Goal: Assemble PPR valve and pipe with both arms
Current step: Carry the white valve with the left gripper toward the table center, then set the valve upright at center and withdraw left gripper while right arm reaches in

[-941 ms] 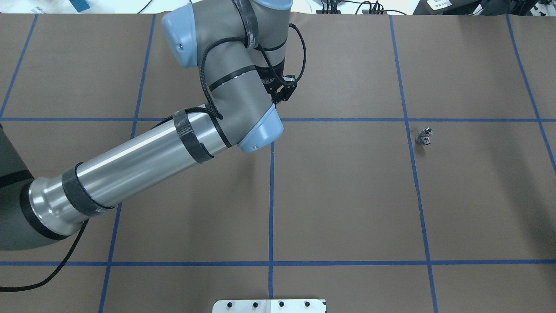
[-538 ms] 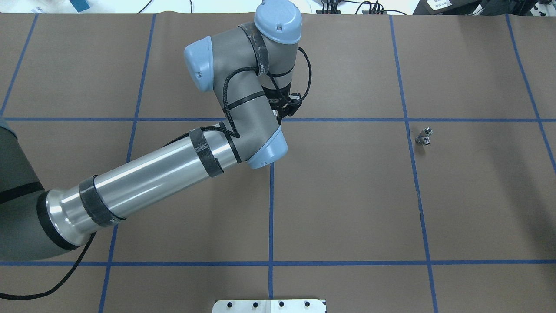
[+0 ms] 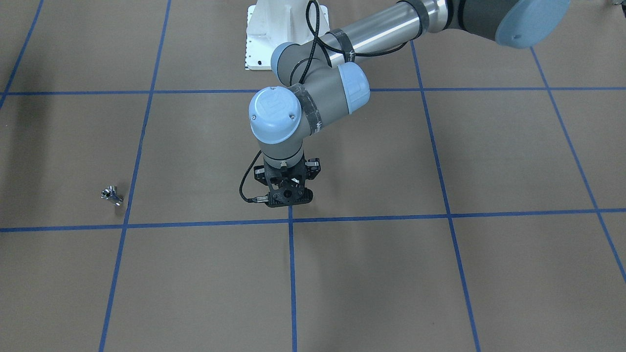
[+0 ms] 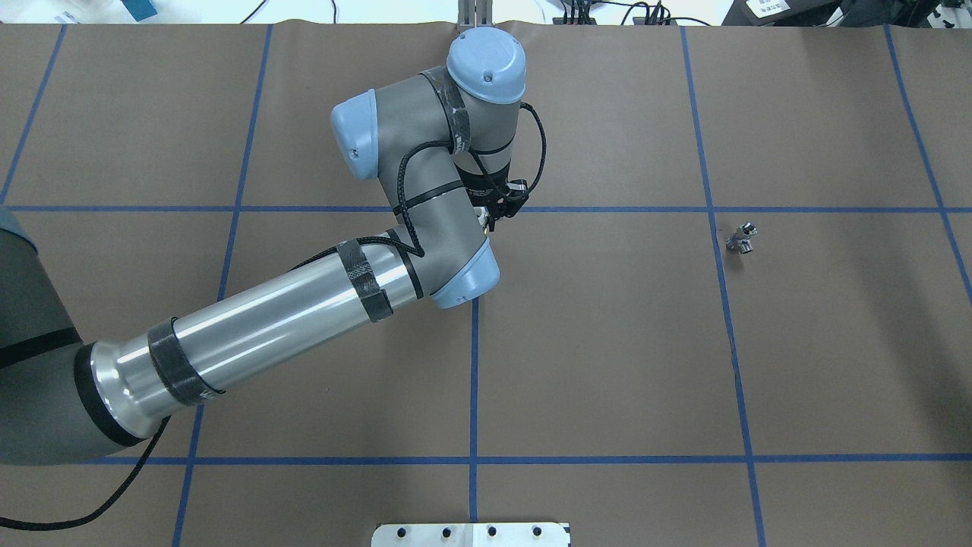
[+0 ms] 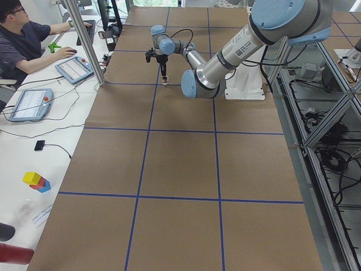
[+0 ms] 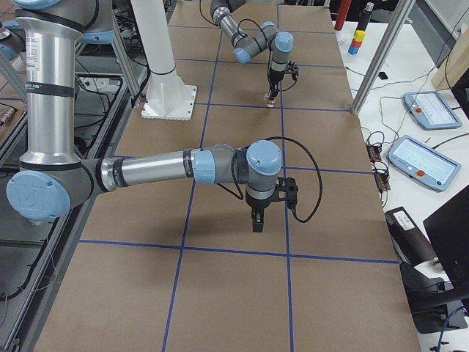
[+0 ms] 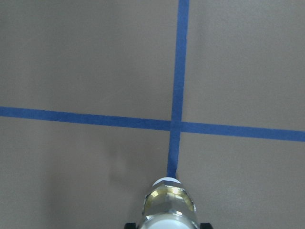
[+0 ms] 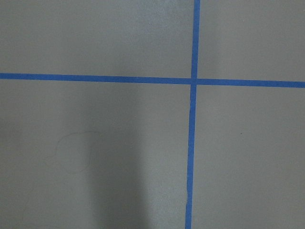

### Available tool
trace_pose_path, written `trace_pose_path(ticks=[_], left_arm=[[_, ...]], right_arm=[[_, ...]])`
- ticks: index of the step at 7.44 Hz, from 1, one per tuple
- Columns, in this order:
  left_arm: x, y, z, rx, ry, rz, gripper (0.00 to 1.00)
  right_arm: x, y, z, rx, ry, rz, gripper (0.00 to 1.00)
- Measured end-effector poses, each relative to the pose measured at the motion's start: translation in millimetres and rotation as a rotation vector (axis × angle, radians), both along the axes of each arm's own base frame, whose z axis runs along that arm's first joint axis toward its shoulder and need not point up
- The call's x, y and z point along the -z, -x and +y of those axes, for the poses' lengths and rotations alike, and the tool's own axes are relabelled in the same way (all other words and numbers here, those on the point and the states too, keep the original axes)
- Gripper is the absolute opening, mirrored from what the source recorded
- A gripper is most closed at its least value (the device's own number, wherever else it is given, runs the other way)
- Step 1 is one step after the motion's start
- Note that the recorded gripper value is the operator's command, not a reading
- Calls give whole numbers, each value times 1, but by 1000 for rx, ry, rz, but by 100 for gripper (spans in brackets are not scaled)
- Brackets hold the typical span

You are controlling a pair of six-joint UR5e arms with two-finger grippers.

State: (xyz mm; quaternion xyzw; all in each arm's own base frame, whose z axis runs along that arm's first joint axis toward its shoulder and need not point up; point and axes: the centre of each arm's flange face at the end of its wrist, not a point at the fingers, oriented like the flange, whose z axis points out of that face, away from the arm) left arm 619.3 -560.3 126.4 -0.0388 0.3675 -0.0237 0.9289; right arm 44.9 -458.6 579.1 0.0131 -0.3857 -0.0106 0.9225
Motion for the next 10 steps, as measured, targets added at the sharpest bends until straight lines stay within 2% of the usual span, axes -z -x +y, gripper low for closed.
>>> trace_pose_path(ticks=[3,4,5,6,10], left_arm=[[-3,-3,3,-7,-1,-1,0],[-5,-3,3,-8,0,-3,21],[-6,-3,3,-11,-3,-4,70],[-7,-2,3,-15,-8,-3,100],[-4,-1,4,-18,-16,2,100]], right_arm=[[-1,0,0,0,2,-1,100],[-1,0,-1,0,2,-1,100],[-1,0,-1,0,3,-1,100],[-2,0,-1,0,4,-1,100],[-3,0,-2,0,6,0,100]])
